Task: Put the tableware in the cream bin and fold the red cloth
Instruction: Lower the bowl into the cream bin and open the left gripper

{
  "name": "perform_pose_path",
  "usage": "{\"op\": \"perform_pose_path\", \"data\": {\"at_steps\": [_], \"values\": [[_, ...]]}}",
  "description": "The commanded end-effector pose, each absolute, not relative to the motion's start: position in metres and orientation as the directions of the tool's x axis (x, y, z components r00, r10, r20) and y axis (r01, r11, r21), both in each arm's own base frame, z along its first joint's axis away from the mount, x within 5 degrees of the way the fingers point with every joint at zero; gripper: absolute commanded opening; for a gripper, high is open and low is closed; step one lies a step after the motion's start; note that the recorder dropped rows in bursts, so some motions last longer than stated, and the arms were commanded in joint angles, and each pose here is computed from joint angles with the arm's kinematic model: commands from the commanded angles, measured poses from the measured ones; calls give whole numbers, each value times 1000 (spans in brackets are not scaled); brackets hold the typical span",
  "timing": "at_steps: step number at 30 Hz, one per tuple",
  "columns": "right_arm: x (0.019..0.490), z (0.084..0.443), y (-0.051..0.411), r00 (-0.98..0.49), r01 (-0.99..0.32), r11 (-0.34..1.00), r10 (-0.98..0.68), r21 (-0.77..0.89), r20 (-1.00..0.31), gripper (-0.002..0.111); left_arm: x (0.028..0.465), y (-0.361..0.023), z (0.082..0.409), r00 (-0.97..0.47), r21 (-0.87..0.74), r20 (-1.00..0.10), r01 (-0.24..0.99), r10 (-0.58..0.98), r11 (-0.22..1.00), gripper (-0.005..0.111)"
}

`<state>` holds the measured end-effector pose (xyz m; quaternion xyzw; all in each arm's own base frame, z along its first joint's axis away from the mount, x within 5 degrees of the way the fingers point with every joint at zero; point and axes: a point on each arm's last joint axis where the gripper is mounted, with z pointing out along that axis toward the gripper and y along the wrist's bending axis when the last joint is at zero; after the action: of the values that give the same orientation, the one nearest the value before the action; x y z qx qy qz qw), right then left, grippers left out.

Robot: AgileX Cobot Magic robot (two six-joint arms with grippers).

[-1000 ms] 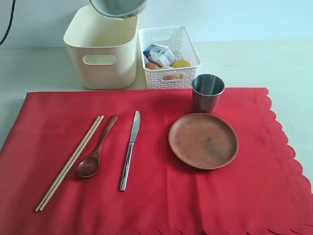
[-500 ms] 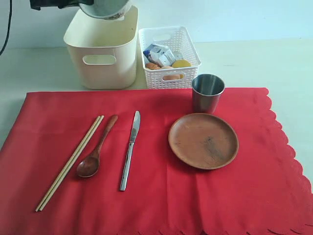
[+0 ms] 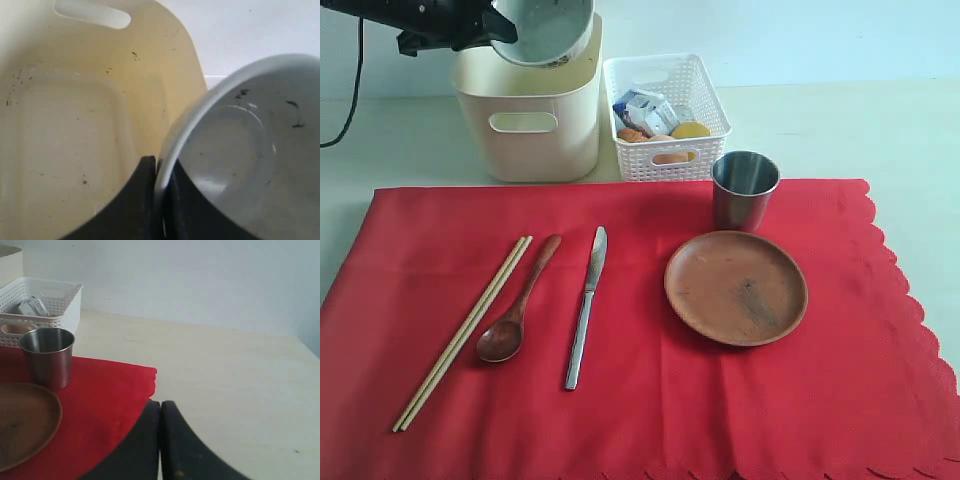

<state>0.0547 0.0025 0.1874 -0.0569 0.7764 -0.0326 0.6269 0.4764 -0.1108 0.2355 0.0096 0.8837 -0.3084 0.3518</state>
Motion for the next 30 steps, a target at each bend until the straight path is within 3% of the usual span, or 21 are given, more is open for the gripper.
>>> {"op": "perform_pose_path", "data": {"at_steps": [1, 23, 30], "values": [[54, 186, 2, -205, -43, 991, -131, -125, -970, 0, 481, -109, 235, -746, -558, -624, 216, -234, 801, 0], [54, 186, 2, -205, -43, 991, -131, -125, -970, 0, 485, -107, 229, -731, -548, -634, 196, -251, 813, 0], [54, 186, 2, -205, -43, 991, -131, -125, -970, 0, 484, -107, 229, -733, -545, -634, 200, -245, 814, 21]]}}
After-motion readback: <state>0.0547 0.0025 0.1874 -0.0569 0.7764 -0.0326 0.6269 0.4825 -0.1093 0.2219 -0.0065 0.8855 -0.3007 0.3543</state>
